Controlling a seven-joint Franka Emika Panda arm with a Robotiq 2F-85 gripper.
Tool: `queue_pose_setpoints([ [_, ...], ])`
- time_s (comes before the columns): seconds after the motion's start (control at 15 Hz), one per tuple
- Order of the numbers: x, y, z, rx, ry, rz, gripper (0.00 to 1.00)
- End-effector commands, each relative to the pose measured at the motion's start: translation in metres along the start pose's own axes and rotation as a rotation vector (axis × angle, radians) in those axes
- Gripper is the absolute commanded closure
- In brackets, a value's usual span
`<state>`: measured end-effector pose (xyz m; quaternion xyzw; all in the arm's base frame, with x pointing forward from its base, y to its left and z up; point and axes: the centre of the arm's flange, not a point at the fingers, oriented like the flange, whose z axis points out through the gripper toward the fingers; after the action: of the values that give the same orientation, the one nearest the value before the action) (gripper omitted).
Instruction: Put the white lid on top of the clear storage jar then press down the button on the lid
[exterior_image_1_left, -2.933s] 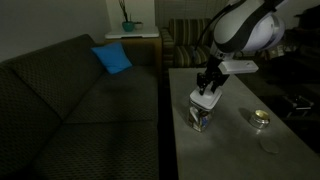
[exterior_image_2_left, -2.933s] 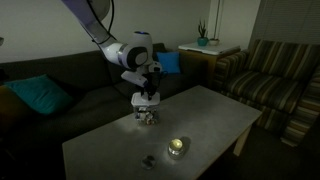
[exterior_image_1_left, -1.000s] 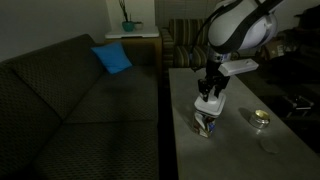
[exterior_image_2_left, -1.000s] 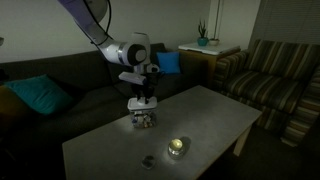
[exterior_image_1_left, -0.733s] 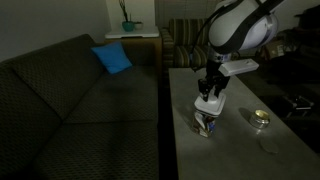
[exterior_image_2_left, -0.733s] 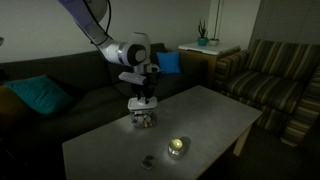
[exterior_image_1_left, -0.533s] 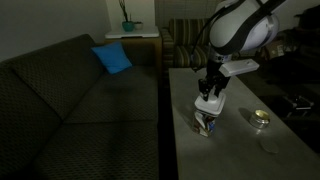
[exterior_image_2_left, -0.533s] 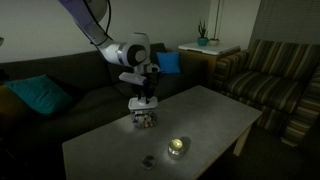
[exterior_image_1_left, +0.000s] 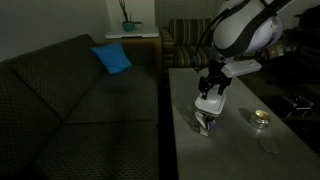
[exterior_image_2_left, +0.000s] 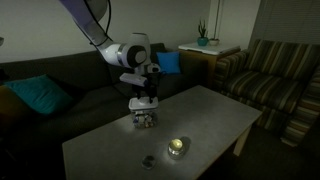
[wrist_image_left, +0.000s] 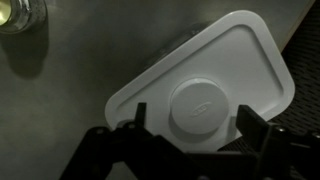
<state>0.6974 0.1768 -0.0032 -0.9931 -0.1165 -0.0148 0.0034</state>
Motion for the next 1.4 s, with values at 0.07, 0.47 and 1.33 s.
queue_pose_setpoints([
  [0.07,-0.017,0.007,-0.02,-0.016,0.029,-0.015,0.0],
  [0.47,-0.025,0.002,-0.048,-0.01,0.086,-0.054,0.0],
  [1.33,-0.025,-0.005,-0.066,-0.017,0.132,-0.074,0.0],
])
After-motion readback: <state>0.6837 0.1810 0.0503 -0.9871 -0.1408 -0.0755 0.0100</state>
